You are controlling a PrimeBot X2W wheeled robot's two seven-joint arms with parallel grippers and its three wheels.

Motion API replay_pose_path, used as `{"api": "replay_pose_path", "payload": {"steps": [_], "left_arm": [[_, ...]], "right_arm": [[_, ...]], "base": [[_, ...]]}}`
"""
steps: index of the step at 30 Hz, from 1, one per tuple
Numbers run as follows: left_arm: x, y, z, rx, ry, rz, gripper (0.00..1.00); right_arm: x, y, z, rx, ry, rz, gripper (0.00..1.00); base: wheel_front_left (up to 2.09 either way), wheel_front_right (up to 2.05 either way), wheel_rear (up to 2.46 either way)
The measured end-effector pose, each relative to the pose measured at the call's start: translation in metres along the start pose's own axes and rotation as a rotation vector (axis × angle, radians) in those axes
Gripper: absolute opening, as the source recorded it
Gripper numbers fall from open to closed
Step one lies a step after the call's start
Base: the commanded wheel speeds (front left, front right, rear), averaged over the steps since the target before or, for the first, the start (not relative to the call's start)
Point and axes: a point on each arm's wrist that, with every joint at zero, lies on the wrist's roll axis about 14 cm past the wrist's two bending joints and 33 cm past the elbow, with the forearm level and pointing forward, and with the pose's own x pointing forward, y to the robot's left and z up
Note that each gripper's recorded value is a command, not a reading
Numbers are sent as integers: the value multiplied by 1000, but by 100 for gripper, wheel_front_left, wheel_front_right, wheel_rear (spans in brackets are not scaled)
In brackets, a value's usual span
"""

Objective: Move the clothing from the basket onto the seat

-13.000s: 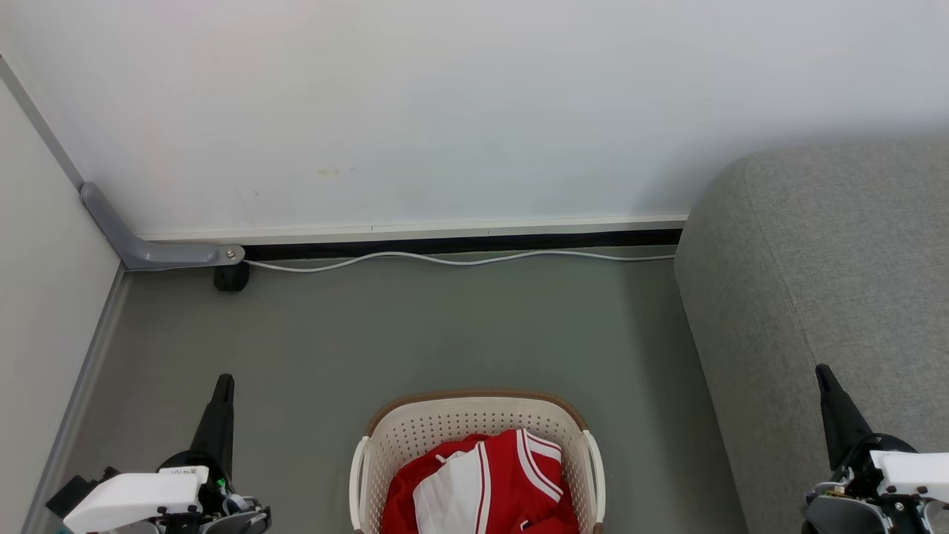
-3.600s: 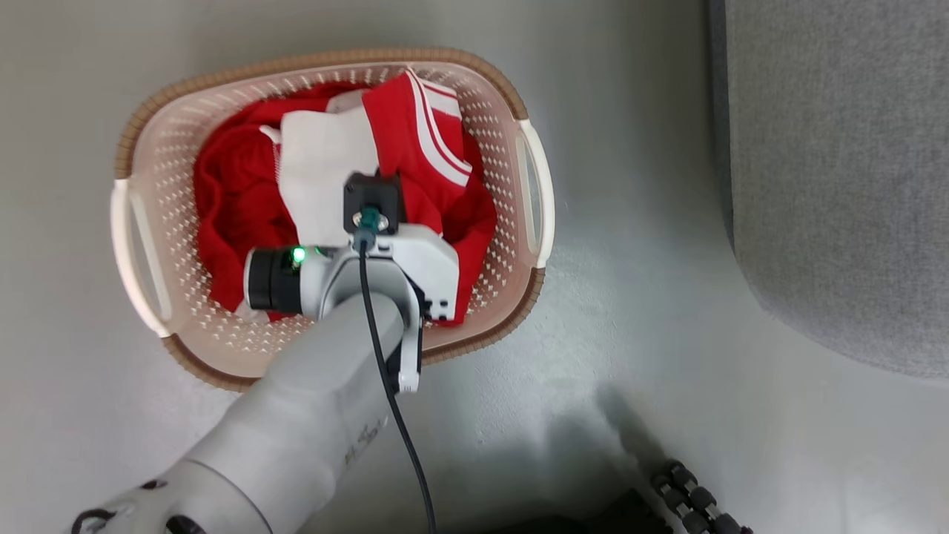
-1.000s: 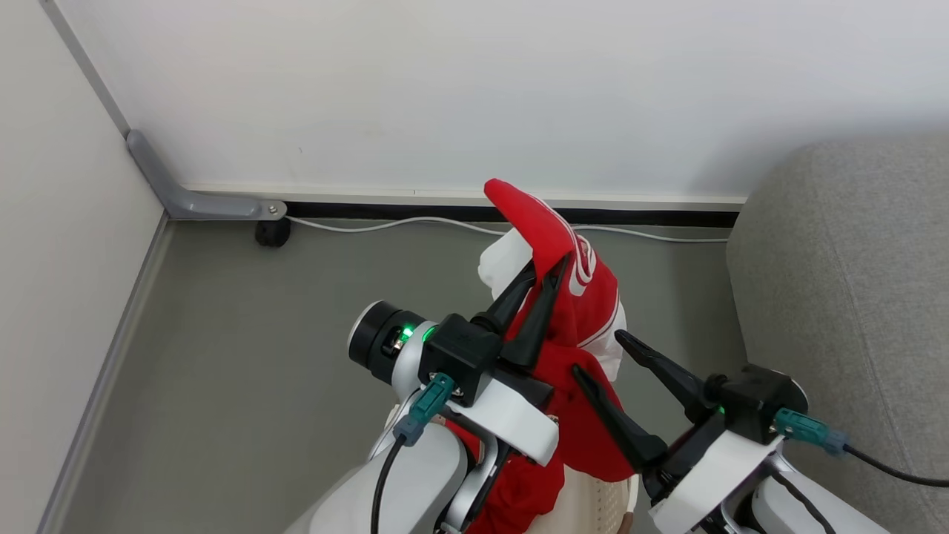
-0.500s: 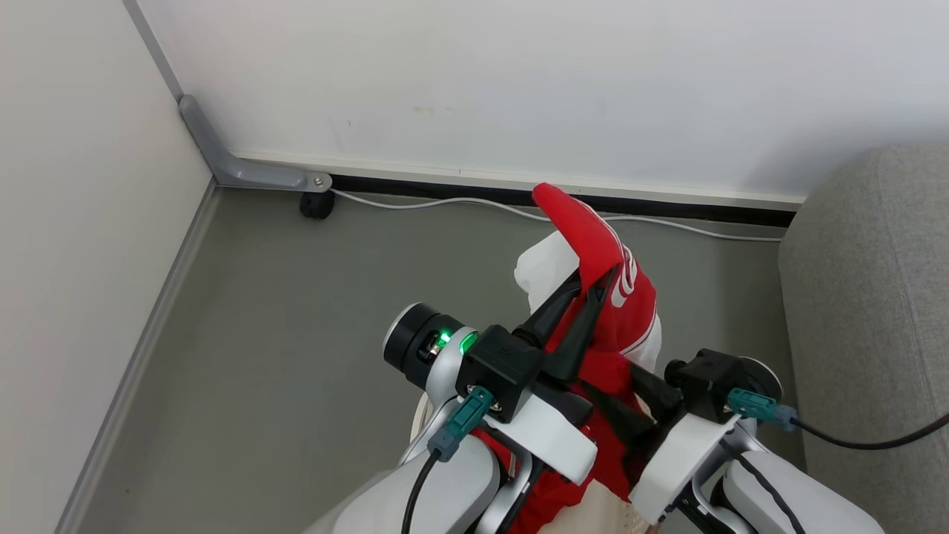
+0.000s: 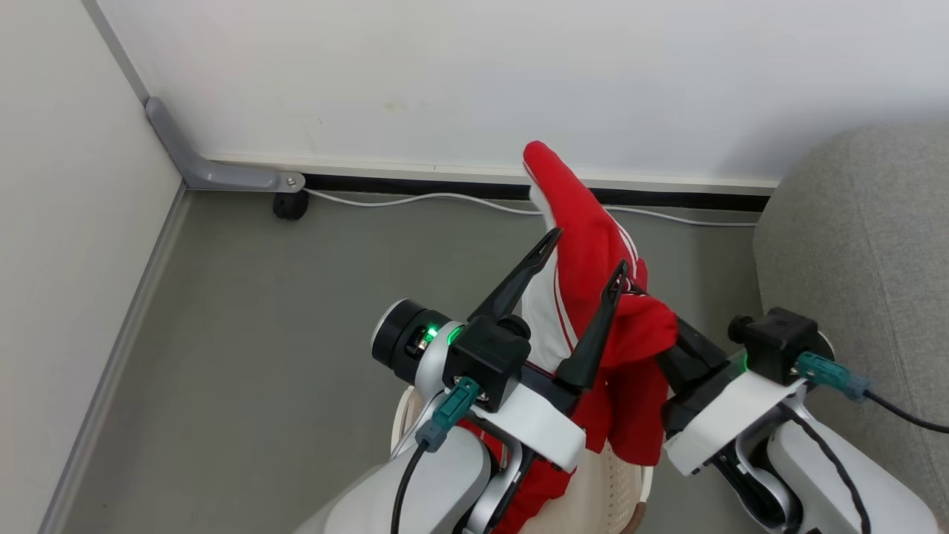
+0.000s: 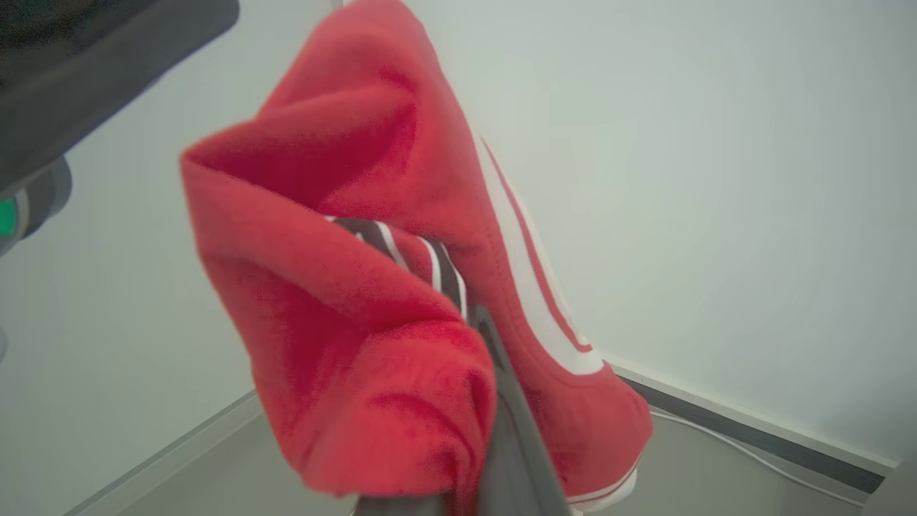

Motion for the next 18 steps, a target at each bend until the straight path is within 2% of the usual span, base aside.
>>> {"api": "replay_pose_path", "payload": {"steps": [8, 18], "left_arm": [[0, -7, -16, -22, 37, -33, 100], [-3, -33, -45, -85, 114, -126, 100]], "right_arm": [[-30, -51, 34, 22, -120, -187, 0], [-94, -104, 88, -38, -275, -420, 0]], "base": [[0, 0, 0], [0, 0, 0]]}}
